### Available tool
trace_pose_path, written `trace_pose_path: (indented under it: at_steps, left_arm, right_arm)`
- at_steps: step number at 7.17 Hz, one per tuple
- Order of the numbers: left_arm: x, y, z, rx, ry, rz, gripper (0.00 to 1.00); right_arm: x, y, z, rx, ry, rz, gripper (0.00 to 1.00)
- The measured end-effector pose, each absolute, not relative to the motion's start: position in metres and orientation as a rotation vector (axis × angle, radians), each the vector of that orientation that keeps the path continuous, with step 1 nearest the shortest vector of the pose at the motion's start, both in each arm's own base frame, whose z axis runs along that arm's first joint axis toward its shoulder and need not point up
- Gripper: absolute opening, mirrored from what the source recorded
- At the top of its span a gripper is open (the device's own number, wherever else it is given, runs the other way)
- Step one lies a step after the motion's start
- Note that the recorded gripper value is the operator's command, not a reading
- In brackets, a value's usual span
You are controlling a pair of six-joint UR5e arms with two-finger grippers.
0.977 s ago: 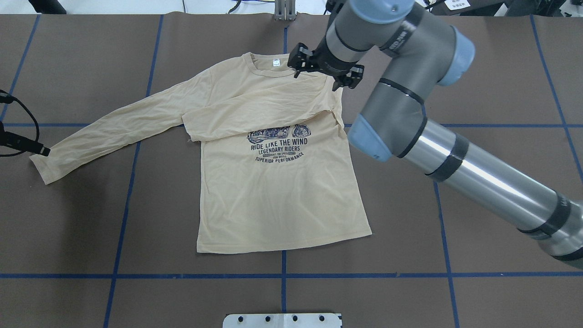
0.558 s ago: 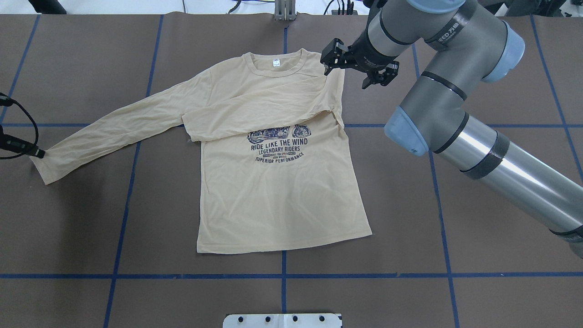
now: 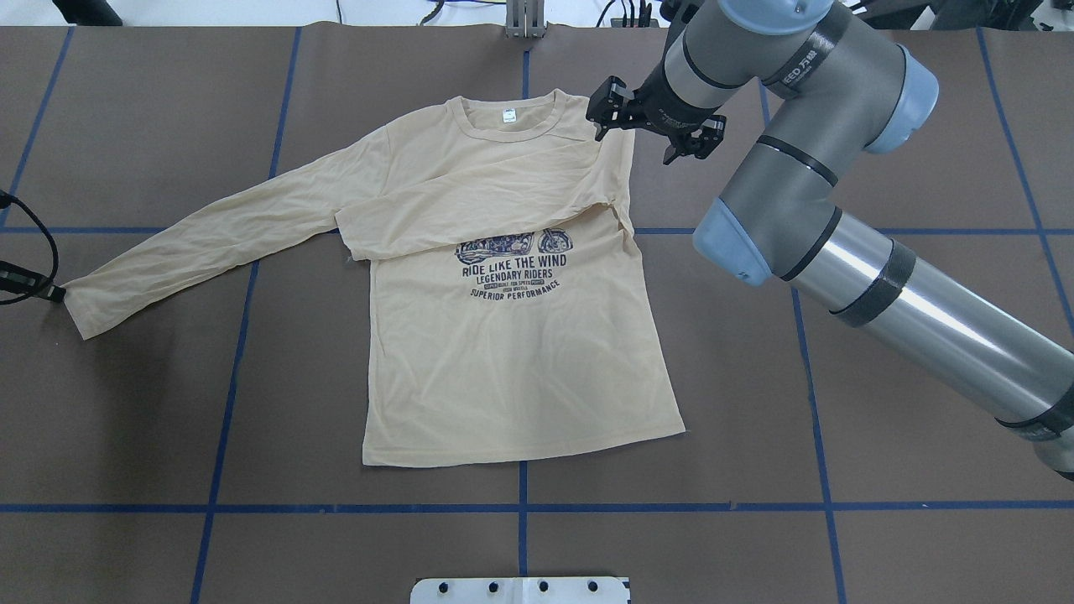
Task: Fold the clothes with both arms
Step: 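Release the sleeve and raise the right gripper while the left gripper reaches the other cuff, then grasp the other cuff with the left gripper and fold it across the shirt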
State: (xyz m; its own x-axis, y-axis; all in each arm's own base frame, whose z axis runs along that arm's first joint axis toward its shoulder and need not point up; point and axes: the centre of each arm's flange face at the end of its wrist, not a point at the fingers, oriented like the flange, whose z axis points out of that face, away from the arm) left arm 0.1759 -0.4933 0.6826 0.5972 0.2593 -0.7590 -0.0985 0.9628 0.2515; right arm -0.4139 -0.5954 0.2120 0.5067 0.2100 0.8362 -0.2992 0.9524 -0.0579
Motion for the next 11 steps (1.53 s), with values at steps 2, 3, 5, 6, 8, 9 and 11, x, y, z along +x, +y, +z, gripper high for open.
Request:
trace_pose_path:
  at_steps: [2, 3, 5, 6, 8, 9, 11]
  left_arm:
    - [0.182, -0.494, 0.659, 0.179, 0.978, 0.236, 0.00]
    - [0.187, -0.497, 0.638, 0.172, 1.026, 0.242, 0.00]
    - [0.204, -0.523, 0.550, 0.174, 1.132, 0.157, 0.00]
    - [0.222, -0.543, 0.489, 0.164, 1.194, 0.093, 0.00]
    - [0.285, -0.577, 0.351, 0.098, 1.323, -0.021, 0.00]
    - [0.318, -0.586, 0.283, 0.074, 1.378, -0.072, 0.00]
    - [0.385, -0.594, 0.163, 0.079, 1.464, -0.166, 0.00]
  right_arm:
    - [-0.396, -0.606, 0.217, 0.108, -0.991, 0.315, 0.99]
    - [-0.375, -0.615, 0.228, 0.106, -0.989, 0.315, 0.99]
    - [-0.315, -0.629, 0.274, 0.099, -0.973, 0.297, 0.99]
    - [-0.274, -0.630, 0.314, 0.108, -0.951, 0.261, 0.99]
    - [-0.198, -0.620, 0.409, 0.123, -0.882, 0.163, 0.99]
    - [-0.164, -0.610, 0.451, 0.132, -0.849, 0.113, 0.99]
    - [-0.129, -0.597, 0.494, 0.134, -0.820, 0.062, 0.99]
